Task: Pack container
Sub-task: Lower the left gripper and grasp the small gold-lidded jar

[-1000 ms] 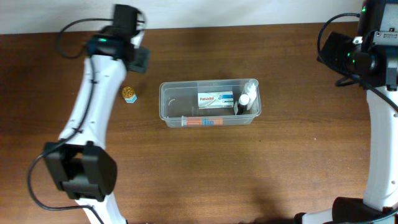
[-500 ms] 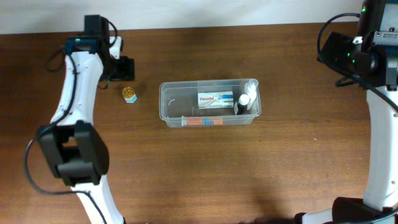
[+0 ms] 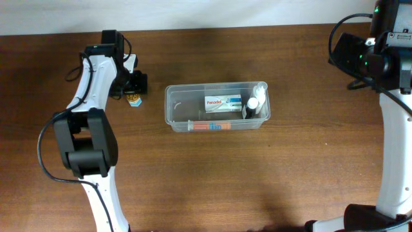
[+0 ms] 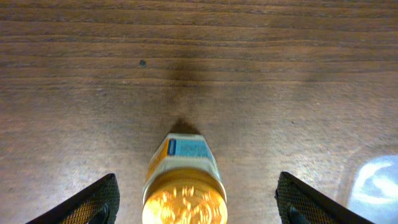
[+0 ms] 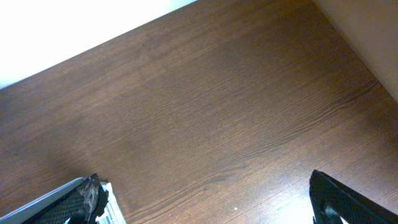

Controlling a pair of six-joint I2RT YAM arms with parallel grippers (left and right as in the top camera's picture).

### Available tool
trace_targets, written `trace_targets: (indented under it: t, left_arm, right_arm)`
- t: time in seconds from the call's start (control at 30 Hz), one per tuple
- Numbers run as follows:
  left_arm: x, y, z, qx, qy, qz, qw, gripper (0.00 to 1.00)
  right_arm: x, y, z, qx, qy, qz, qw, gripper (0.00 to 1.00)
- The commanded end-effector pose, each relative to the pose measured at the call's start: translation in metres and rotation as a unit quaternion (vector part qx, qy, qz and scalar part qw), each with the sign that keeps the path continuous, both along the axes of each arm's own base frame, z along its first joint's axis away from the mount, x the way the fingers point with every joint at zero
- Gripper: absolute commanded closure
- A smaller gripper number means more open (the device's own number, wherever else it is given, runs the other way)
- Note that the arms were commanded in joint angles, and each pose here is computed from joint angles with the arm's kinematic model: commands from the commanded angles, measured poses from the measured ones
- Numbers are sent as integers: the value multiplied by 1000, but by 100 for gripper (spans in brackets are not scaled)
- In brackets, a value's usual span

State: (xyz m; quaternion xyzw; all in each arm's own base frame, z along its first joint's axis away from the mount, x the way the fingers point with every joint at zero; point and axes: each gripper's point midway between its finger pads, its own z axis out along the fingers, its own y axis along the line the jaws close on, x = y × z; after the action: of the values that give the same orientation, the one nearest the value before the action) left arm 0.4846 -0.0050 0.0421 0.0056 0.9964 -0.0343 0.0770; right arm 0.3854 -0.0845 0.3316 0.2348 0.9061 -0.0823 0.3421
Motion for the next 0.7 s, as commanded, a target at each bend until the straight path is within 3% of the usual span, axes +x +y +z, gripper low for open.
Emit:
trace_targets:
  t: [0.0, 0.27, 0.67]
  left_arm:
    - [0, -2, -16, -5, 12, 3, 1000, 20]
    - [0, 14, -24, 42, 19, 10, 999, 21]
    - [-1, 9, -25, 42, 21, 4, 999, 22]
  right_arm:
    - [0, -5, 6, -8, -7, -9, 1000, 2]
    - [0, -5, 6, -8, -7, -9, 1000, 2]
    - [0, -5, 6, -8, -7, -9, 1000, 2]
